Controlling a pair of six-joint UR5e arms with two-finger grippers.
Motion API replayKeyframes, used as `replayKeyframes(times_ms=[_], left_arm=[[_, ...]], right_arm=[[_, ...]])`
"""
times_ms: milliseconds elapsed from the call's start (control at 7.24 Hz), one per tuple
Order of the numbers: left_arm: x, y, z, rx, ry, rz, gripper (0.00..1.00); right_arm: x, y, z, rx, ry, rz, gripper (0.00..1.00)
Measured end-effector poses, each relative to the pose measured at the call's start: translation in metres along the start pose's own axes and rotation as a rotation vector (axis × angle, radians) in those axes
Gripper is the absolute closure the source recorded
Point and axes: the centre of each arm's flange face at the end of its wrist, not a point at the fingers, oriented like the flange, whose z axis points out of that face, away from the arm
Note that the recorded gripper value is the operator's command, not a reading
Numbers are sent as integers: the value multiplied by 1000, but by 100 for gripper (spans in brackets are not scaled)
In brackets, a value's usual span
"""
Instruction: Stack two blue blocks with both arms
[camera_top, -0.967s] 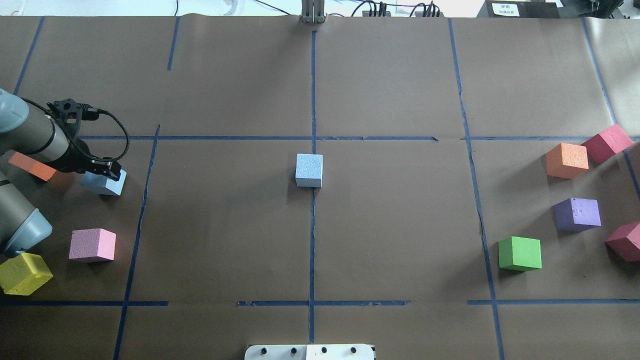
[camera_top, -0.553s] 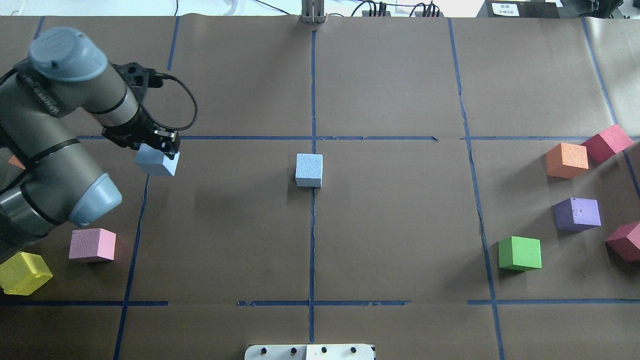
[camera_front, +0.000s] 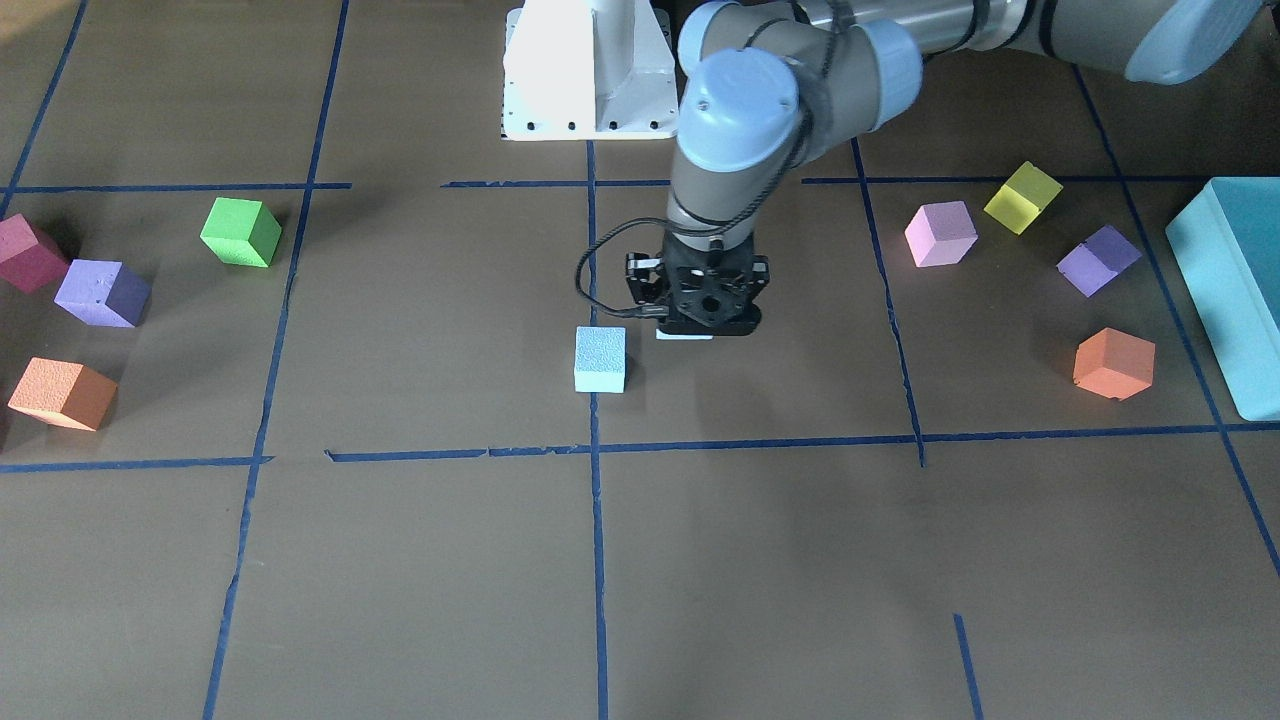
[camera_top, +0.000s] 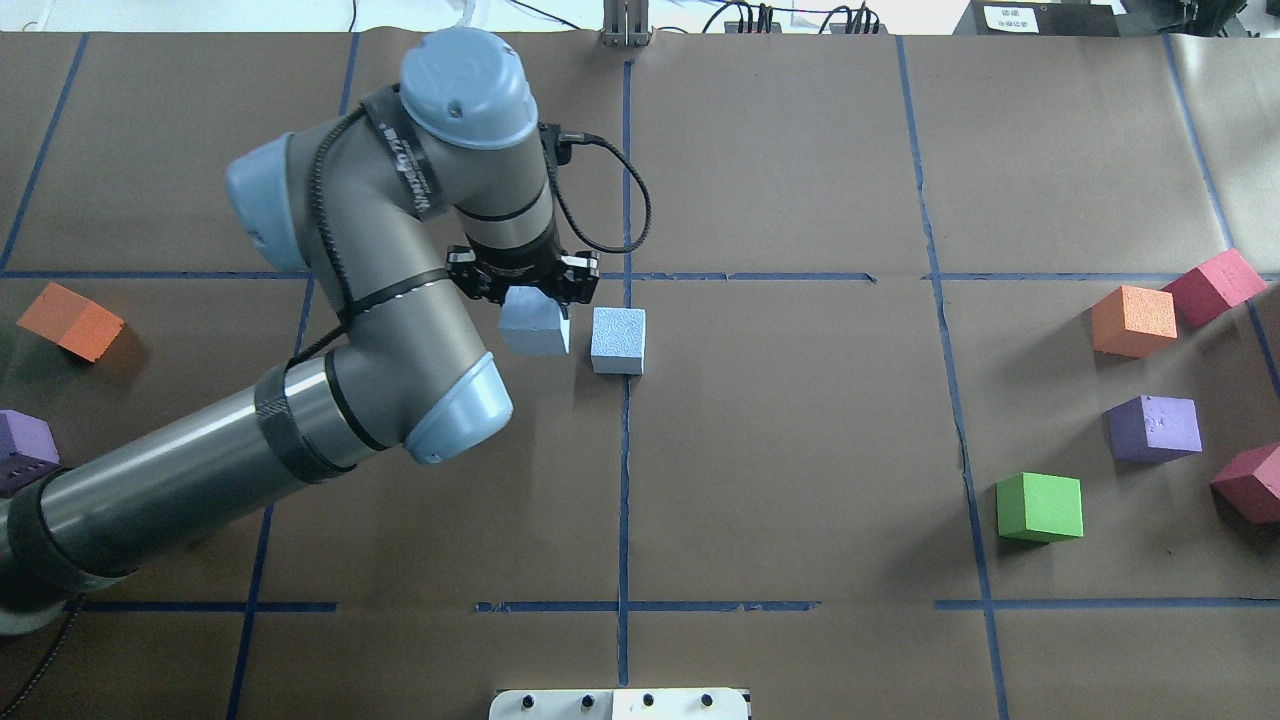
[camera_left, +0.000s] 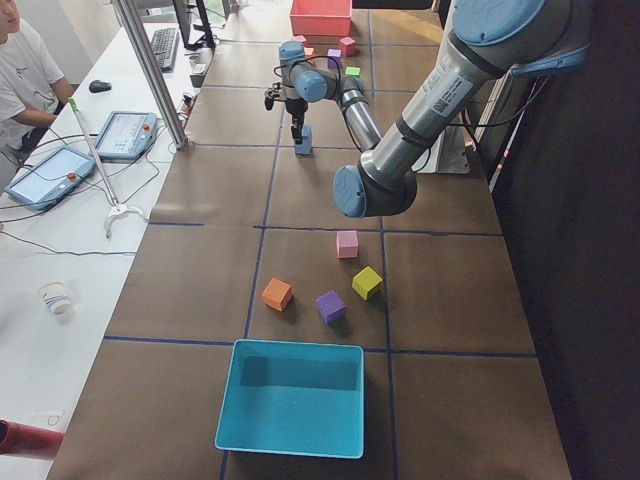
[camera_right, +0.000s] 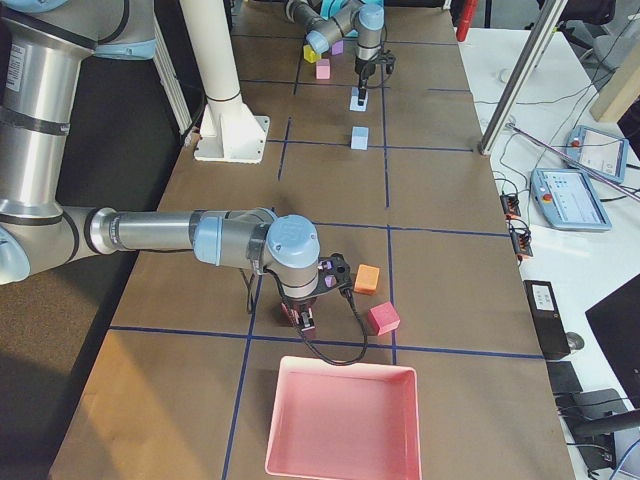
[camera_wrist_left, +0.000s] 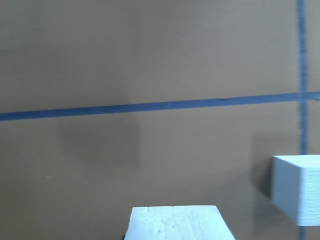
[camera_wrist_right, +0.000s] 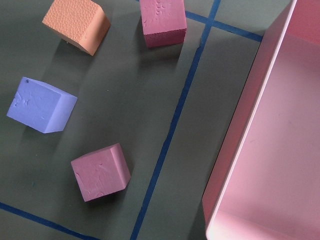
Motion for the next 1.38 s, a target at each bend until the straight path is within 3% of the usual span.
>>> replayKeyframes(times_ms=[691, 1106, 1244, 1382], left_arm=[[58, -9, 21, 6, 0, 14, 80], [63, -17, 32, 2, -5, 14, 59], [63, -19, 36, 2, -4, 14, 40], [63, -20, 37, 3, -4, 13, 4]], right_arm=[[0, 0, 0, 0, 0, 1, 0], [1, -1, 0, -1, 0, 3, 0], [1, 0, 1, -1, 0, 3, 0], [1, -1, 0, -1, 1, 2, 0]])
